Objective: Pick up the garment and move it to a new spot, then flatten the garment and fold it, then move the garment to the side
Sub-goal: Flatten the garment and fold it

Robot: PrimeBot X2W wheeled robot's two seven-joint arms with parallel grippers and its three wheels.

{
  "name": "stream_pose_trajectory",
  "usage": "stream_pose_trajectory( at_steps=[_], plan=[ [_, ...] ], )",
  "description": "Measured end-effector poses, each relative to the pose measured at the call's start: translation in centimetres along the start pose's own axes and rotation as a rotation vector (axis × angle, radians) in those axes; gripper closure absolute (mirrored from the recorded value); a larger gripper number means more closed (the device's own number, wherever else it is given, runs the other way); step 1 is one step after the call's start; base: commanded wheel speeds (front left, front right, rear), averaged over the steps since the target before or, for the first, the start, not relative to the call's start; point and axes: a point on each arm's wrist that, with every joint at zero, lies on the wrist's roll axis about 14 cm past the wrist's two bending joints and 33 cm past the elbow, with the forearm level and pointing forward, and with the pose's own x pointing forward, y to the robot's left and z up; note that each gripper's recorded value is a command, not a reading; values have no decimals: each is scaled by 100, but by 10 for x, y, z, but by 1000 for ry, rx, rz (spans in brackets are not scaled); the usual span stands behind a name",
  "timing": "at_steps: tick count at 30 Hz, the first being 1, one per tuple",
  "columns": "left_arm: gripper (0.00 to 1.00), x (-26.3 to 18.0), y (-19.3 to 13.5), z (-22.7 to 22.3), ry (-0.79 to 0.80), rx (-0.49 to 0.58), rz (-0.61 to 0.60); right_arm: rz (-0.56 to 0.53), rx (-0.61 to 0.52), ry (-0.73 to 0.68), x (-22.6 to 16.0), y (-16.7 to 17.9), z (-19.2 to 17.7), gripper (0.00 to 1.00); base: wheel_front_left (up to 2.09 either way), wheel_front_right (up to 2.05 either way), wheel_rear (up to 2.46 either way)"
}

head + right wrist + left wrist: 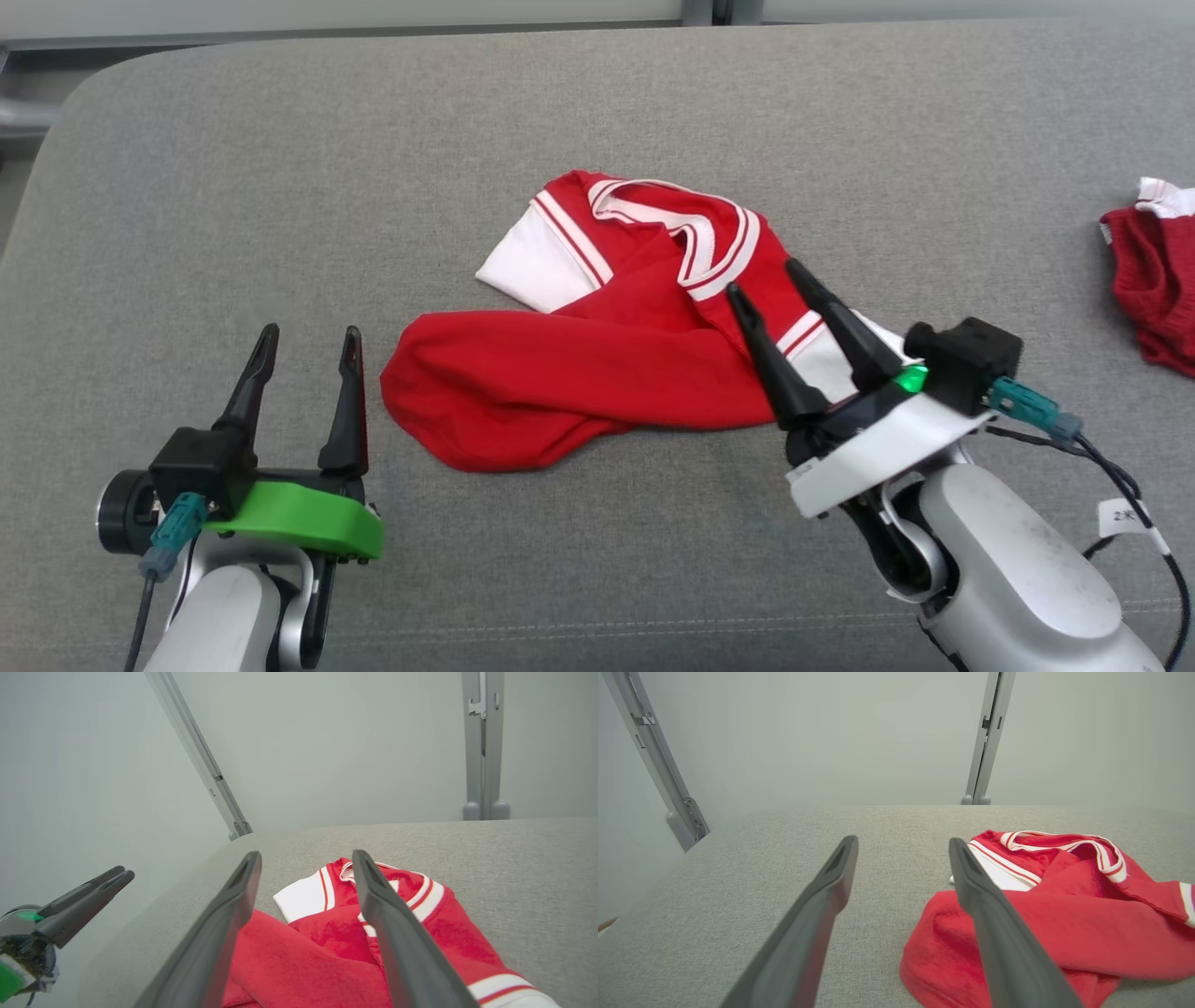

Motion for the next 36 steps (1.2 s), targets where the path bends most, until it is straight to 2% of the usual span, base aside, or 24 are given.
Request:
stream_pose_trajectory(
  at_steps=[7,8,17,21,26,36],
  plan=[
    [0,-7,0,14,-25,16,6,-196,-156,-129,-44,-41,45,0,0,0,0],
    [0,-10,-1,16,-29,16,7,-236,-210,-134,-56,-48,51,0,0,0,0],
    [0,-30,-5,22,-29,21,15,-395,-315,-127,-109,-71,62,0,0,0,0],
    [0,-41,-6,20,-17,20,20,-453,-327,-105,-131,-77,60,0,0,0,0],
    [0,-48,-6,22,-15,22,27,-498,-335,-69,-151,-80,55,0,0,0,0],
    [0,-51,-8,22,-9,20,25,-501,-339,-53,-153,-76,55,0,0,0,0]
  ],
)
